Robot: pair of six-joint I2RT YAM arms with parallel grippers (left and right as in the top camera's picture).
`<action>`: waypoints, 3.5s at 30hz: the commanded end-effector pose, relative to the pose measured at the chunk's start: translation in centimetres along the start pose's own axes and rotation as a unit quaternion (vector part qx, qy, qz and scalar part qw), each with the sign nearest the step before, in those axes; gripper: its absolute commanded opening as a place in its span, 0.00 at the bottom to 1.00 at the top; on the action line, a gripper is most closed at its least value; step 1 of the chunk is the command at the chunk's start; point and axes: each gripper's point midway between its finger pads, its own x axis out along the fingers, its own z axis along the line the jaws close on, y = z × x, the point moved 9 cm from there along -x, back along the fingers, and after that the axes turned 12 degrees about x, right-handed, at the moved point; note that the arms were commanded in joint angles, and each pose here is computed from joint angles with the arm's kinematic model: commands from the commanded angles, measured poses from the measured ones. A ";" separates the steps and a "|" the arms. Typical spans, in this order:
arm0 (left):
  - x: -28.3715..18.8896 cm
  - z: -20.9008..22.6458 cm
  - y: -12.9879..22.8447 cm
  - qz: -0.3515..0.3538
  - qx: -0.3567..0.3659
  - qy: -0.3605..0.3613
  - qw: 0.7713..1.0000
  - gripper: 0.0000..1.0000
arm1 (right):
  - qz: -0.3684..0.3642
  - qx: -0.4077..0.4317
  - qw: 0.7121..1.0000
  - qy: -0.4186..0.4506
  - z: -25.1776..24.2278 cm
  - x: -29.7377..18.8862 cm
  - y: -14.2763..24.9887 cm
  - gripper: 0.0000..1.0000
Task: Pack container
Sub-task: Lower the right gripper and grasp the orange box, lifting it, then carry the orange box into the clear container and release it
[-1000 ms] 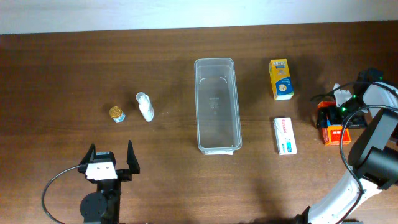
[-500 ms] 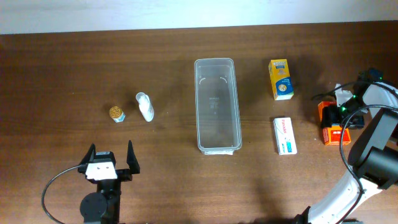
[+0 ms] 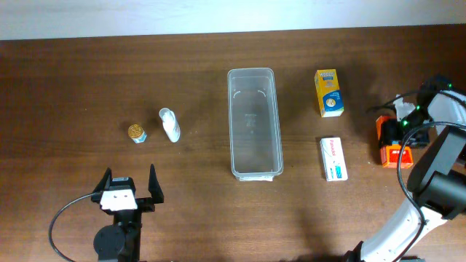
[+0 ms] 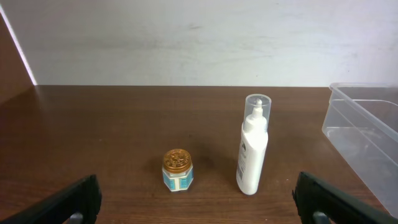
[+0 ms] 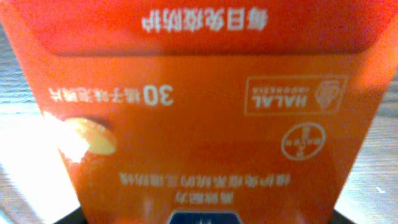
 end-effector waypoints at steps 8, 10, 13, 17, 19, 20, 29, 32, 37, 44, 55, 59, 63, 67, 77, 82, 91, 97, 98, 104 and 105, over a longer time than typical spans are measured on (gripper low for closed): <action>0.0 -0.1 0.2 -0.001 -0.003 0.004 1.000 0.99 | -0.047 -0.033 0.998 0.004 7.3 -8.7 -3.1 0.66; 0.0 -0.1 0.2 -0.001 -0.003 0.004 1.000 0.99 | -0.054 -0.054 0.997 0.004 9.1 -10.1 -3.1 0.66; 0.0 -0.1 0.2 -0.001 -0.003 0.004 1.000 0.99 | -0.067 -0.082 0.994 0.018 11.3 -11.2 -3.1 0.66; 0.0 -0.1 0.2 -0.001 -0.003 0.004 1.000 0.99 | -0.061 -0.064 0.993 0.072 10.5 -10.5 -3.4 0.67; 0.0 -0.1 0.2 -0.001 -0.003 0.004 1.000 0.99 | -0.050 -0.028 0.993 0.099 8.7 -9.8 -3.4 0.67; 0.0 -0.1 0.2 -0.001 -0.003 0.004 1.000 0.99 | -0.046 -0.020 0.994 0.098 8.1 -9.6 -3.4 0.68; 0.0 -0.1 0.2 -0.001 -0.003 0.004 1.000 0.99 | -0.023 0.037 0.999 0.020 1.8 -7.1 -4.0 0.77; 0.0 -0.1 0.2 -0.001 -0.003 0.004 1.000 0.99 | 0.000 0.043 0.999 0.014 1.3 -5.3 -4.1 0.79; 0.0 -0.1 0.2 -0.001 -0.003 0.004 1.000 0.99 | 0.026 0.037 0.999 0.013 1.8 -3.3 -4.4 0.82; 0.0 -0.1 0.2 -0.001 -0.003 0.004 1.000 0.99 | 0.037 0.019 0.999 0.012 3.2 -2.8 -4.2 0.86; 0.0 -0.1 0.2 -0.001 -0.003 0.004 1.000 0.99 | 0.059 0.019 0.998 0.011 3.2 0.8 -3.1 0.86; 0.0 -0.1 0.2 -0.001 -0.003 0.004 1.000 0.99 | 0.058 0.020 0.998 0.012 3.1 1.3 -3.0 0.86; 0.0 -0.1 0.2 -0.001 -0.003 0.004 1.000 1.00 | 0.051 0.020 0.998 0.013 3.1 1.5 -3.2 0.79; 0.0 -0.1 0.2 -0.001 -0.003 0.004 1.000 0.99 | 0.049 0.020 0.998 0.013 3.1 1.5 -3.3 0.65; 0.0 -0.1 0.2 -0.001 -0.003 0.004 1.000 0.99 | 0.051 0.022 0.998 0.013 3.1 1.4 -3.2 0.53; 0.0 -0.1 0.2 -0.001 -0.003 0.004 1.000 0.99 | 0.058 0.021 0.998 0.012 3.2 0.8 -3.1 0.53; 0.0 -0.1 0.2 -0.001 -0.003 0.004 1.000 0.99 | 0.043 0.015 0.998 -0.043 6.1 -4.8 -4.1 0.54; 0.0 -0.1 0.2 -0.002 -0.003 0.005 1.000 0.99 | 0.030 -0.034 0.997 -0.063 11.0 -9.3 -4.0 0.54; 0.0 -0.1 0.2 -0.001 -0.003 0.004 1.000 0.99 | 0.027 -0.038 0.997 -0.062 11.9 -9.9 -3.8 0.54; 0.0 -0.1 0.2 -0.001 -0.003 0.004 1.000 0.99 | 0.014 -0.059 0.994 -0.088 19.5 -12.9 -2.2 0.54; 0.0 -0.1 0.2 -0.001 -0.003 0.004 1.000 0.99 | 0.016 -0.062 0.993 -0.097 20.9 -13.0 -1.8 0.54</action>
